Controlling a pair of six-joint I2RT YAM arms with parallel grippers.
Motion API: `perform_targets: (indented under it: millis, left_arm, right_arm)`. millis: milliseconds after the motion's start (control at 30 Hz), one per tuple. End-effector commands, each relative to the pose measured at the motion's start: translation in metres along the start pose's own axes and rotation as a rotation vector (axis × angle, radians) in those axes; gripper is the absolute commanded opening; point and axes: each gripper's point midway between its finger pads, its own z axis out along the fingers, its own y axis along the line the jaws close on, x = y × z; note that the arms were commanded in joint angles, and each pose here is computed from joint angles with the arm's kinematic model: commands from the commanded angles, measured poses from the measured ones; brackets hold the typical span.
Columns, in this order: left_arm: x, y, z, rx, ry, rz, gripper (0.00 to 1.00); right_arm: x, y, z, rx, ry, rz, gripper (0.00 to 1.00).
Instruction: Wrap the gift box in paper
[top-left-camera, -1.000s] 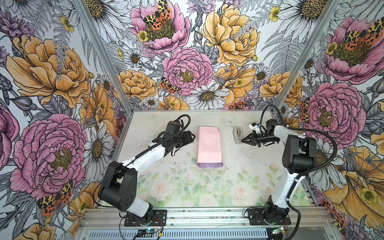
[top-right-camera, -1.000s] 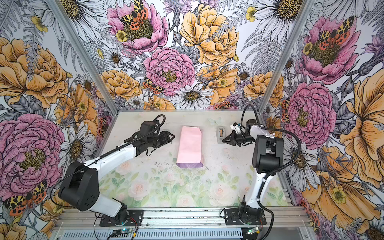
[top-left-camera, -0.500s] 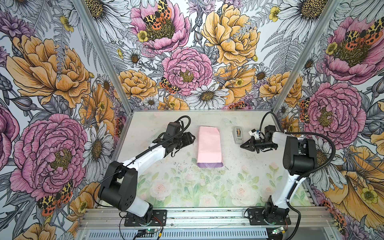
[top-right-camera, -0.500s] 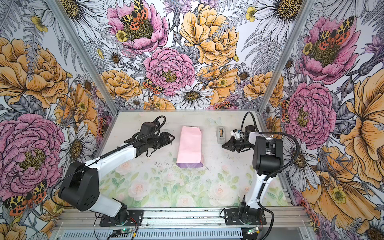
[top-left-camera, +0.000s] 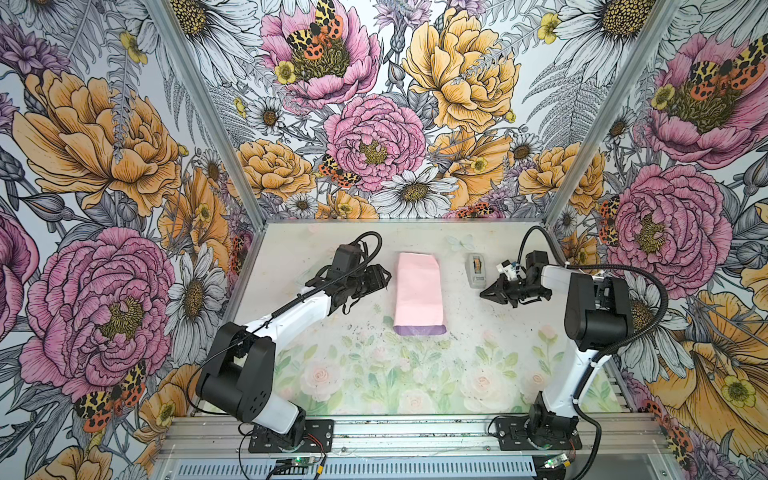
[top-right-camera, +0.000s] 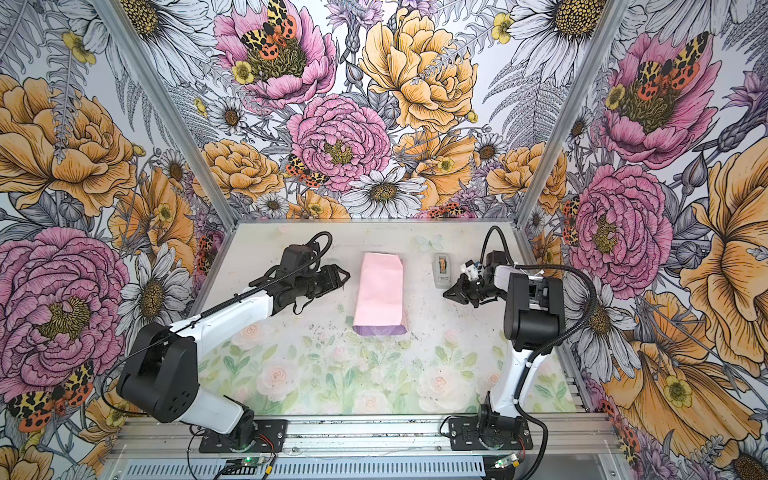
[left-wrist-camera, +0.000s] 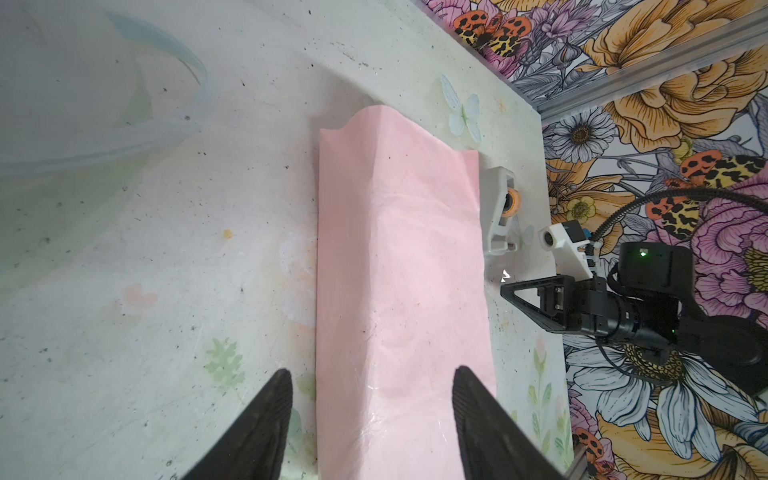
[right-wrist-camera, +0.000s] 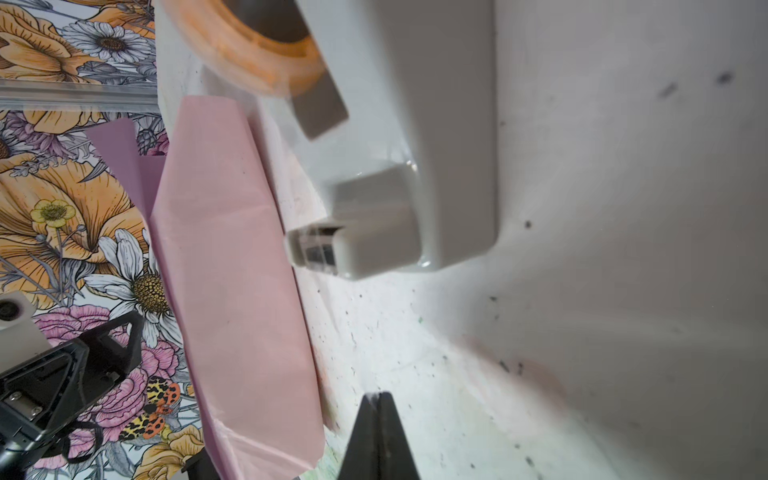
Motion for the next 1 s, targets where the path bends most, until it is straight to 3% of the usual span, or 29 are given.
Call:
perform_targets:
  millis: [0,967]
  left_arm:
    - [-0.005,-0.006,-0.008,0.020,-0.036,0.003,0.63]
    - [-0.010,-0.009,-0.014,0.022,-0.051,0.008,0.63]
  right_arm:
    - [-0.007,-0.009,0.006,0.037,-0.023,0.016,0.00]
    - [-0.008,-0.036,0.004,0.173,-0.066,0.084,0.00]
